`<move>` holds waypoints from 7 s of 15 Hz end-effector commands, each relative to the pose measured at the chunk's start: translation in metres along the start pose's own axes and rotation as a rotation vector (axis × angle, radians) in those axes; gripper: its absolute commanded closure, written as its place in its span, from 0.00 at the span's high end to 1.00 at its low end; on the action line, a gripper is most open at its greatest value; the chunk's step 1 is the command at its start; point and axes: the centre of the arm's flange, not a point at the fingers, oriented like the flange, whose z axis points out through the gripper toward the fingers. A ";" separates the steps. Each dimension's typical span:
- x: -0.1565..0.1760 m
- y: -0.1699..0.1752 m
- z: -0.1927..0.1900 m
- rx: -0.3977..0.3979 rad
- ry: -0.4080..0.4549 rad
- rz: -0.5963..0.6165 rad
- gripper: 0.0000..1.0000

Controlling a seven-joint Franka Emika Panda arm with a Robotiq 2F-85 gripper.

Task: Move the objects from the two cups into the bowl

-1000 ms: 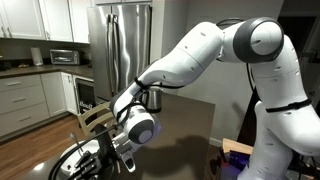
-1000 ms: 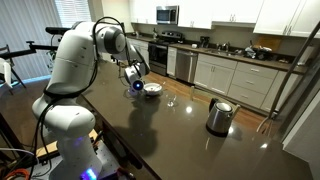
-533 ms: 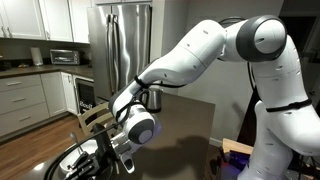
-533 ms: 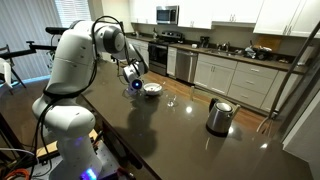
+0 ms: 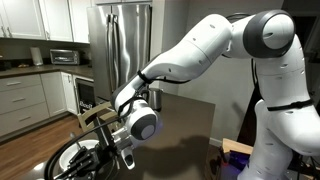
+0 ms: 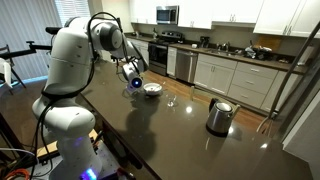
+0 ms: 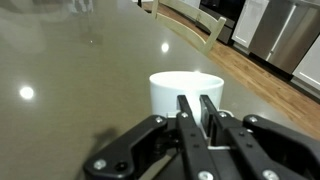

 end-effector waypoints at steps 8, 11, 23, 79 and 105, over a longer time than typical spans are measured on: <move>0.000 -0.001 0.000 0.001 -0.001 0.001 0.15; 0.000 -0.001 0.000 0.001 -0.001 0.001 0.15; -0.003 -0.002 -0.020 -0.003 -0.036 0.014 0.06; -0.028 -0.037 -0.079 0.235 0.344 -0.597 0.15; -0.047 -0.031 -0.070 0.225 0.633 -1.106 0.06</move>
